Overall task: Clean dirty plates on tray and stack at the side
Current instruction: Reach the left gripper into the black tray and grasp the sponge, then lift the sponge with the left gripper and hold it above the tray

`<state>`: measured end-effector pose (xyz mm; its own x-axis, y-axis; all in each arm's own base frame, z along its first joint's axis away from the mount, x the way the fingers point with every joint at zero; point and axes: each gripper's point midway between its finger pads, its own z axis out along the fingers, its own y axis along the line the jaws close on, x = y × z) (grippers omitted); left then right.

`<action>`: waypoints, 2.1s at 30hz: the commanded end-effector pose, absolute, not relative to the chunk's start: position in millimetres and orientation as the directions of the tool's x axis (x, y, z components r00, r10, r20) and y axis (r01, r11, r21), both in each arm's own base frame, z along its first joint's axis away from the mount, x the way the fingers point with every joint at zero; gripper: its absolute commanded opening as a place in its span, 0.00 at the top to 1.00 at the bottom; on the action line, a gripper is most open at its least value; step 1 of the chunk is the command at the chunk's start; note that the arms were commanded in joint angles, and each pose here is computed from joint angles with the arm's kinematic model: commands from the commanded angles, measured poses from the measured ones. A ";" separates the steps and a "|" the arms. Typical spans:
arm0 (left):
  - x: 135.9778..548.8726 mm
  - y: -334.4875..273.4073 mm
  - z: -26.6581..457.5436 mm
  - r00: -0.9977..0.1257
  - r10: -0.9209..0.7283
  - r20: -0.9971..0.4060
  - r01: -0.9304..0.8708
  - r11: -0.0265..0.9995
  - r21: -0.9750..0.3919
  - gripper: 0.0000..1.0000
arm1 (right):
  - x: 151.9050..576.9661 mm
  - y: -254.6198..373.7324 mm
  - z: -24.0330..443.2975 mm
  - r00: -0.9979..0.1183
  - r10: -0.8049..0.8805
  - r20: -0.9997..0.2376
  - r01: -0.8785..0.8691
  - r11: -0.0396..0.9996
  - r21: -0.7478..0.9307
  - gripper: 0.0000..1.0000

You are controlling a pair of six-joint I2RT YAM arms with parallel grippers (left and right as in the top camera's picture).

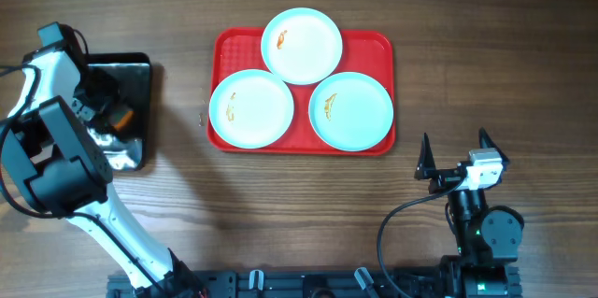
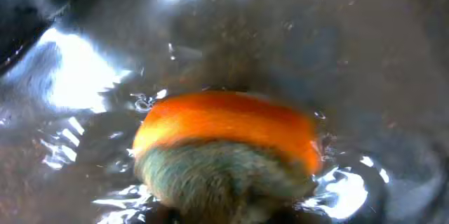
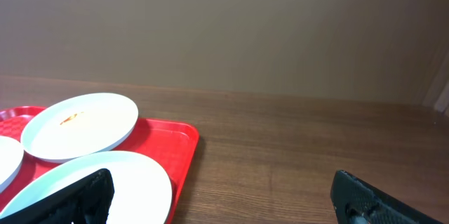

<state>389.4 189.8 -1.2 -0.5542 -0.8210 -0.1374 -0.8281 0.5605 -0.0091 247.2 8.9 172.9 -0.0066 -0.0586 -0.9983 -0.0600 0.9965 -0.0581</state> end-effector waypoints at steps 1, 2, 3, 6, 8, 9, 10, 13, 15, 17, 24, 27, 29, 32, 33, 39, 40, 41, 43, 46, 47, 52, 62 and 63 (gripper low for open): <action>373.2 186.8 -28.5 -0.562 -0.823 -0.083 -0.827 0.560 0.040 0.96 | 247.1 5.4 174.0 -0.001 -0.076 -0.997 -0.041 0.996 -0.076 0.00; 374.5 188.1 -28.4 -0.560 -0.824 -0.089 -0.828 0.559 0.037 0.71 | 247.1 5.4 173.8 -0.002 -0.075 -0.997 -0.041 0.996 -0.075 0.00; 376.1 189.6 -28.3 -0.558 -0.824 -0.097 -0.829 0.558 0.032 0.00 | 247.1 5.4 174.0 -0.001 -0.076 -0.997 -0.041 0.996 -0.076 0.00; 382.1 197.1 -27.3 -0.553 -0.822 -0.137 -0.832 0.554 0.032 0.00 | 247.1 5.4 173.9 -0.001 -0.076 -0.997 -0.041 0.996 -0.076 0.00; 385.2 204.1 -26.0 -0.549 -0.818 -0.172 -0.834 0.550 0.044 0.00 | 247.1 5.4 173.8 -0.002 -0.075 -0.997 -0.041 0.996 -0.075 0.00; 387.3 207.6 -25.3 -0.546 -0.816 -0.191 -0.835 0.548 0.048 0.00 | 247.1 5.4 173.8 -0.002 -0.076 -0.997 -0.041 0.996 -0.076 0.00; 389.2 208.4 -25.0 -0.545 -0.815 -0.198 -0.835 0.548 0.043 0.03 | 247.1 5.4 173.8 -0.002 -0.075 -0.997 -0.041 0.996 -0.075 0.00; 394.8 211.0 -24.0 -0.540 -0.813 -0.219 -0.836 0.547 0.030 0.88 | 247.1 5.4 173.9 -0.001 -0.076 -0.997 -0.041 0.996 -0.076 0.00; 394.7 211.0 -24.0 -0.540 -0.813 -0.219 -0.836 0.547 0.030 0.96 | 247.1 5.4 173.9 -0.001 -0.076 -0.997 -0.041 0.996 -0.076 0.00; 393.7 210.4 -23.2 -0.541 -0.813 -0.214 -0.836 0.547 0.032 0.94 | 247.1 5.4 173.8 -0.002 -0.076 -0.997 -0.041 0.996 -0.076 0.00; 368.5 171.3 -16.9 -0.560 -0.829 0.005 -0.829 0.560 -0.002 0.00 | 247.1 5.4 173.9 -0.001 -0.076 -0.997 -0.041 0.996 -0.076 0.00; 363.7 152.8 -16.0 -0.558 -0.825 0.090 -0.830 0.556 -0.048 0.00 | 247.1 5.4 174.0 -0.001 -0.076 -0.997 -0.041 0.996 -0.076 0.00; 360.0 150.1 -15.7 -0.556 -0.824 0.108 -0.831 0.555 -0.043 0.20 | 247.1 5.4 173.9 -0.001 -0.076 -0.997 -0.041 0.996 -0.076 0.00; 360.0 150.2 -15.7 -0.556 -0.824 0.108 -0.831 0.555 -0.043 0.92 | 247.1 5.4 173.9 -0.001 -0.076 -0.997 -0.041 0.996 -0.076 0.00; 360.4 150.4 -15.7 -0.557 -0.824 0.107 -0.831 0.555 -0.044 0.96 | 247.1 5.4 173.9 -0.001 -0.076 -0.997 -0.041 0.996 -0.076 0.00; 365.7 158.0 -16.5 -0.560 -0.826 0.065 -0.829 0.558 -0.038 0.00 | 247.1 5.4 173.8 -0.002 -0.076 -0.997 -0.041 0.996 -0.076 0.00; 366.6 165.6 -16.9 -0.561 -0.827 0.031 -0.828 0.561 -0.014 0.00 | 247.1 5.4 173.9 -0.001 -0.075 -0.997 -0.041 0.996 -0.075 0.00; 366.0 175.5 -17.0 -0.561 -0.828 -0.009 -0.828 0.561 0.025 0.00 | 247.1 5.4 174.1 -0.001 -0.076 -0.997 -0.041 0.996 -0.076 0.00; 365.0 187.7 -16.3 -0.561 -0.826 -0.058 -0.827 0.557 0.073 0.00 | 247.1 5.4 173.9 -0.001 -0.076 -0.997 -0.041 0.996 -0.076 0.00; 373.1 192.6 -15.9 -0.558 -0.824 -0.094 -0.830 0.555 0.058 0.14 | 247.1 5.4 173.8 -0.002 -0.076 -0.997 -0.041 0.996 -0.076 0.00; 373.8 193.0 -15.8 -0.558 -0.824 -0.097 -0.830 0.555 0.057 0.39 | 247.1 5.4 173.8 -0.002 -0.076 -0.997 -0.041 0.996 -0.076 0.00; 371.3 191.0 -9.7 -0.559 -0.825 -0.087 -0.829 0.556 0.058 0.96 | 247.1 5.4 173.8 -0.002 -0.076 -0.997 -0.041 0.996 -0.076 0.00; 431.1 167.9 185.7 -0.491 -0.787 -0.373 -0.683 0.614 -0.397 0.96 | 247.1 5.4 173.8 -0.002 -0.075 -0.997 -0.041 0.996 -0.075 0.00; 430.9 167.9 193.9 -0.483 -0.783 -0.391 -0.674 0.618 -0.404 0.96 | 247.1 5.4 173.8 -0.002 -0.076 -0.997 -0.041 0.996 -0.076 0.00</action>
<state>426.3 174.8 147.3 -0.5092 -0.7962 -0.3267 -0.7339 0.6000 -0.3184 247.2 9.0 172.9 -0.0066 -0.0582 -0.9983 -0.0603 0.9965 -0.0577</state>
